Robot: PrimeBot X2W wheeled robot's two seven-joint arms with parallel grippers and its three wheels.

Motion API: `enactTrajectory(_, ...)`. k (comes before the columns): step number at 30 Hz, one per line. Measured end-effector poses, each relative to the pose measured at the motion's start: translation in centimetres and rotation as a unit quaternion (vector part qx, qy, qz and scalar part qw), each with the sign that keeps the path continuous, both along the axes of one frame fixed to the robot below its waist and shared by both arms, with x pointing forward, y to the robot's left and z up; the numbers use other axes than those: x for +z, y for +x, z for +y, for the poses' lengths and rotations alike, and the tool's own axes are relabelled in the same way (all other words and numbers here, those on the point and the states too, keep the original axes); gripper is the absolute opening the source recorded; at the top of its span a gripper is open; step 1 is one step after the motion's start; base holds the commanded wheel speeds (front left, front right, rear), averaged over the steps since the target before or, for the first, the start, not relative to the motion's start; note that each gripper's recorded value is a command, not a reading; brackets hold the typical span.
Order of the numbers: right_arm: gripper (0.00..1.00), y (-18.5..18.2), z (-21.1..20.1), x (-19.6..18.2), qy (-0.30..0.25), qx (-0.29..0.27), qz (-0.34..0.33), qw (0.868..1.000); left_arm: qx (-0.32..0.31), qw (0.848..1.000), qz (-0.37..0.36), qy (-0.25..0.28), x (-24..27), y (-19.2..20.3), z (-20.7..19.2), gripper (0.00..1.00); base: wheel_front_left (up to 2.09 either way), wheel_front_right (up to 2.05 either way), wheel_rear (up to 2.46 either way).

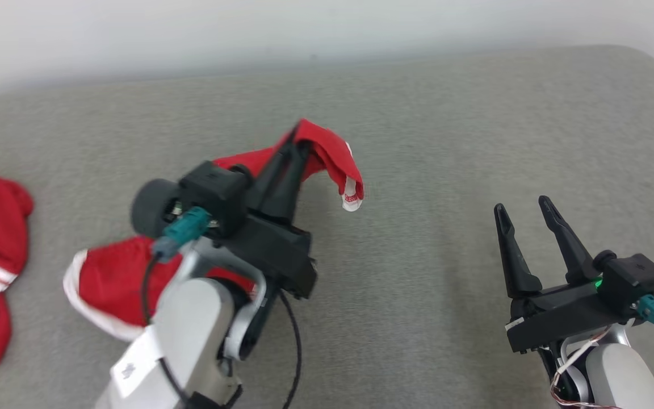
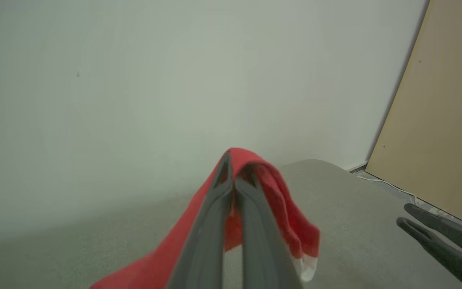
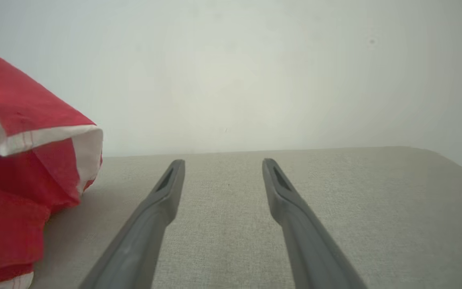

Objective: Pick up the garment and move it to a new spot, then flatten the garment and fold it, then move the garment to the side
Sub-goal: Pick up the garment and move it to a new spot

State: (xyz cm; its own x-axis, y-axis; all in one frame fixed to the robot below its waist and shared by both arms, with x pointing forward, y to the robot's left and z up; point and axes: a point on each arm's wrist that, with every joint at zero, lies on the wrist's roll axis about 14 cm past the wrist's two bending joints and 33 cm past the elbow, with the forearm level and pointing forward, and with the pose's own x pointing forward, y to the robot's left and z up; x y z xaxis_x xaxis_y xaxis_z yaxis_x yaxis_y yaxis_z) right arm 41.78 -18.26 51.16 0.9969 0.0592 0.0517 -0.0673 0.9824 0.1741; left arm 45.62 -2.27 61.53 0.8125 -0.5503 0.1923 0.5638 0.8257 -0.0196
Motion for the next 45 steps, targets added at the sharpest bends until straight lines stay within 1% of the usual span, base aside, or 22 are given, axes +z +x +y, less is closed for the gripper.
enactTrajectory(5, 1.0, -1.5, -3.0, 0.1, 0.0, -0.045, 0.0, 0.999, -0.085, 0.996, 0.011, 0.009, -1.0, -1.0, -5.9, 0.0, 0.0, 0.0, 0.0)
enactTrajectory(7, 1.0, -2.2, -4.2, -0.1, -0.001, -0.064, 0.002, 0.998, -0.115, 0.993, 0.01, 0.009, -1.1, -1.4, -8.0, 0.0, 0.0, 0.0, 0.0)
enactTrajectory(8, 1.0, -3.0, -5.4, -0.3, 0.0, -0.083, 0.004, 0.997, -0.141, 0.99, 0.02, 0.012, -1.7, -1.8, -9.8, 0.0, 0.0, 0.0, 0.0)
enactTrajectory(9, 1.0, -3.4, -5.9, -0.4, 0.0, -0.091, 0.007, 0.996, -0.153, 0.988, 0.029, 0.016, -2.3, -2.0, -10.6, 0.0, 0.0, 0.0, 0.0)
enactTrajectory(13, 1.0, -4.6, -7.2, -1.0, 0.004, -0.115, 0.015, 0.993, -0.184, 0.98, 0.068, 0.028, -5.2, -2.2, -13.1, 0.0, 0.0, 0.0, 0.0)
enactTrajectory(18, 1.0, -5.3, -8.3, -2.1, 0.007, -0.134, 0.029, 0.99, -0.194, 0.974, 0.115, 0.024, -8.5, -1.4, -14.4, 0.0, 0.0, 0.0, 0.0)
enactTrajectory(19, 1.0, -5.3, -8.4, -2.3, 0.009, -0.137, 0.031, 0.99, -0.191, 0.974, 0.121, 0.03, -9.2, -1.1, -14.5, 0.13, 0.0, 0.0, 0.0)
enactTrajectory(20, 1.0, -5.2, -8.4, -2.5, 0.008, -0.137, 0.034, 0.99, -0.19, 0.973, 0.128, 0.03, -9.8, -0.9, -14.5, 0.49, 0.0, 0.0, 0.0)
enactTrajectory(21, 1.0, -5.1, -8.5, -2.7, 0.009, -0.137, 0.036, 0.99, -0.191, 0.973, 0.129, 0.032, -10.2, -0.9, -14.5, 1.0, 0.0, 0.0, 0.0)
enactTrajectory(24, 1.0, -4.9, -8.2, -3.1, 0.01, -0.134, 0.04, 0.99, -0.194, 0.972, 0.131, 0.025, -10.4, -0.8, -14.4, 1.0, 0.0, 0.0, 0.0)
enactTrajectory(28, 1.0, -4.4, -7.5, -3.3, 0.014, -0.123, 0.04, 0.991, -0.208, 0.968, 0.135, 0.032, -10.8, -1.6, -14.0, 1.0, 0.0, 0.0, 0.0)
enactTrajectory(32, 1.0, -3.8, -6.6, -3.1, 0.019, -0.109, 0.035, 0.993, -0.196, 0.971, 0.135, 0.034, -10.9, -1.8, -11.9, 1.0, 0.0, 0.0, 0.0)
enactTrajectory(34, 1.0, -3.6, -6.1, -3.1, 0.021, -0.101, 0.033, 0.994, -0.19, 0.97, 0.147, 0.039, -11.6, -2.3, -10.7, 1.0, 0.0, 0.0, 0.0)
enactTrajectory(36, 1.0, -3.4, -5.6, -2.9, 0.023, -0.094, 0.031, 0.995, -0.166, 0.975, 0.144, 0.038, -11.4, -2.0, -9.1, 1.0, 0.0, 0.0, 0.0)
enactTrajectory(41, 1.0, -2.7, -4.5, -2.3, 0.023, -0.077, 0.019, 0.997, -0.071, 0.99, 0.121, 0.019, -10.2, -0.4, -3.6, 1.0, 0.0, 0.0, 0.0)
enactTrajectory(43, 1.0, -2.5, -3.9, -2.0, 0.025, -0.069, 0.014, 0.997, -0.034, 0.993, 0.11, 0.012, -9.6, 0.1, -1.3, 1.0, 0.0, 0.0, 0.0)
enactTrajectory(44, 1.0, -2.5, -3.9, -2.0, 0.025, -0.069, 0.014, 0.997, -0.034, 0.993, 0.11, 0.012, -9.6, 0.1, -1.3, 1.0, 0.0, 0.0, 0.0)
enactTrajectory(45, 1.0, -2.4, -3.7, -1.8, 0.024, -0.065, 0.013, 0.997, -0.016, 0.994, 0.103, 0.01, -9.2, 0.3, -0.1, 1.0, 0.0, 0.0, 0.0)
